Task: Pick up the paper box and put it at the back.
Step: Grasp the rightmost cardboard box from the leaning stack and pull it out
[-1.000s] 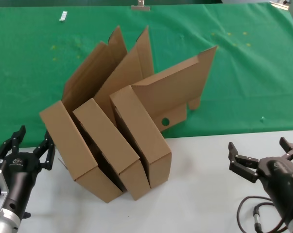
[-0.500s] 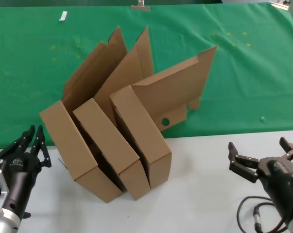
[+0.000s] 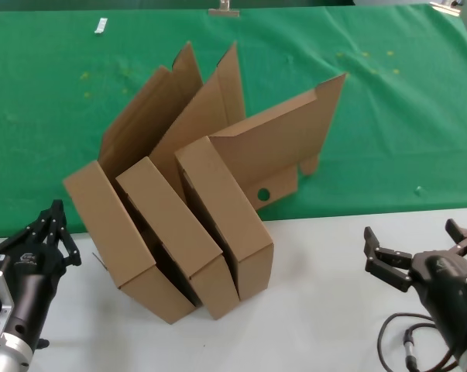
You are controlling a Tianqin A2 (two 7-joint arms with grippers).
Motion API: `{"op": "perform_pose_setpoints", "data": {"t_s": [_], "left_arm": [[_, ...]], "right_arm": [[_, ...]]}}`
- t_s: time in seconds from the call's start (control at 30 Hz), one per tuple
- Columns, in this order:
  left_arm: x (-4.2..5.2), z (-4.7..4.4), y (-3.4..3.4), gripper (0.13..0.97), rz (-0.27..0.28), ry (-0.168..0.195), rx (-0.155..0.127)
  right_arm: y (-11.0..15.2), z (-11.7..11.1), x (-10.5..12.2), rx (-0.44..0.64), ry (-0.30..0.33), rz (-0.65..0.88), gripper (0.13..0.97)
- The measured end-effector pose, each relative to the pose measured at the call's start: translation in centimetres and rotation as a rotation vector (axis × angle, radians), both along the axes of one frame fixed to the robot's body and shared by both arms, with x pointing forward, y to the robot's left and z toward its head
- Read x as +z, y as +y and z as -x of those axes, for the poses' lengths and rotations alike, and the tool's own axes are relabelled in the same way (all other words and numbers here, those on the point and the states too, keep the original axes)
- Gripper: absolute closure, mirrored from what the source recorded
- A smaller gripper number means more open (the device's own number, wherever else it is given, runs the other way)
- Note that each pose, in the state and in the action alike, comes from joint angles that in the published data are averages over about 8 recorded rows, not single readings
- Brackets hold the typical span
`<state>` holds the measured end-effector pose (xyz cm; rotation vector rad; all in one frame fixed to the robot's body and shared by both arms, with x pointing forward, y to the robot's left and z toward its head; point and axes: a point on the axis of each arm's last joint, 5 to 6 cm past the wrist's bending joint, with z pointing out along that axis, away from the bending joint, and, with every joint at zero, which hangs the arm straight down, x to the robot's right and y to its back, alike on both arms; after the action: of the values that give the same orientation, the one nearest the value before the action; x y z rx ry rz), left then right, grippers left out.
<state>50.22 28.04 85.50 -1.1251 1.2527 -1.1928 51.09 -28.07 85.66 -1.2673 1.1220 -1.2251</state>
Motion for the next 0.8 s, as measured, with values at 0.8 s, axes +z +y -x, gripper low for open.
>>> {"op": "perform_pose_setpoints", "data": {"t_s": [0.8], "left_arm": [[0.00,0.00,0.00,0.931,0.000,0.000,0.000]], "right_arm": [[0.00,0.00,0.00,0.000,0.000,0.000,0.130]]}}
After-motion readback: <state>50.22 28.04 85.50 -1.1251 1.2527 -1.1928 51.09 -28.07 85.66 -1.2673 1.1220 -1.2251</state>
